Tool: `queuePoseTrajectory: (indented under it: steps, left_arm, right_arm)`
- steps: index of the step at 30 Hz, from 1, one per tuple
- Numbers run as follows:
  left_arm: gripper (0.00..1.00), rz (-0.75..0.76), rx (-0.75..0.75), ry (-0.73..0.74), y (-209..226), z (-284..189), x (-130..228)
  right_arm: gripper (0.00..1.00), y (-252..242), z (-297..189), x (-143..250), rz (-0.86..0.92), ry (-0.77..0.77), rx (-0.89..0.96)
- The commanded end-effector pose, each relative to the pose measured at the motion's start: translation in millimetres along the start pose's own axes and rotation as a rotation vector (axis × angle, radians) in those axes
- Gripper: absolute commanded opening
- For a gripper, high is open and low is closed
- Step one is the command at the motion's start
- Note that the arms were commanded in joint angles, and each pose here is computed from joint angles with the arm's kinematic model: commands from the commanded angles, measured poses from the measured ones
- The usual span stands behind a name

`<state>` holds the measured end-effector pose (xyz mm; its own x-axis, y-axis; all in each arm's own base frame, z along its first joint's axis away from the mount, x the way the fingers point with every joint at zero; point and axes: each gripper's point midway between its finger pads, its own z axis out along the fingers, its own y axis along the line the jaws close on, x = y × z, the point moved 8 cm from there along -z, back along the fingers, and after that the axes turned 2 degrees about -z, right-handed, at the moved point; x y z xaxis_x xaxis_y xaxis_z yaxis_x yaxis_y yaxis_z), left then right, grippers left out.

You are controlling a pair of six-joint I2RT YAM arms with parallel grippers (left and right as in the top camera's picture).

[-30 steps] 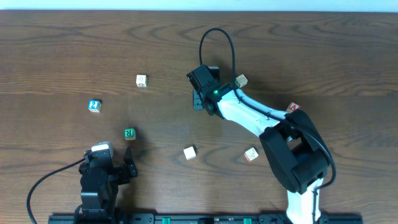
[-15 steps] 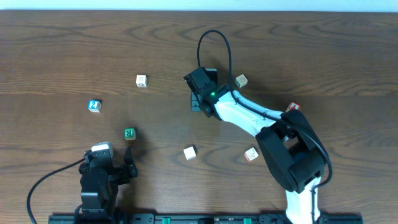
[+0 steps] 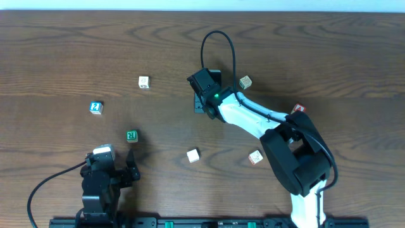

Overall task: Spell out Ai2
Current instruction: 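Carry the 'I' block toward the table center and lower it, then open the right gripper and move it toward the red 'A' block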

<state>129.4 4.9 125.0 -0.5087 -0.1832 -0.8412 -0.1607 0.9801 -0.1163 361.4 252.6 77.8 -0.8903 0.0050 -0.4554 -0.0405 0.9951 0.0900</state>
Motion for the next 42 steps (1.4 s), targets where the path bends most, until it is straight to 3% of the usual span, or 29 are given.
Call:
queuePoseTrajectory:
  steps: [1,7,11,18,25,30,35,42]
  left_arm:
    - [0.95,-0.004,-0.009,0.004,1,1,3]
    - [0.95,-0.005,-0.009,0.004,1,1,3]
    - [0.95,-0.004,-0.009,0.004,1,1,3]
    - [0.95,-0.004,-0.009,0.004,1,1,3]
    - [0.95,-0.004,-0.009,0.004,1,1,3]
    - [0.95,-0.004,-0.009,0.004,1,1,3]
    - [0.95,-0.004,-0.009,0.004,1,1,3]
    - [0.95,-0.004,-0.009,0.004,1,1,3]
  right_arm:
    - [0.61,3,4,0,-0.003,-0.006,0.012]
    - [0.8,12,-17,-31,-0.054,-0.05,0.007]
    - [0.99,20,-51,-64,-0.14,-0.078,0.029]
    - [0.99,31,-110,-99,-0.326,-0.092,0.026]
    - [0.99,21,-156,-117,-0.622,-0.078,0.078]
    - [0.99,-16,-179,-129,-0.587,-0.075,0.118]
    - [0.99,-92,-204,-153,-0.455,-0.114,0.188]
    - [0.99,-203,-164,-136,-0.21,0.051,0.109]
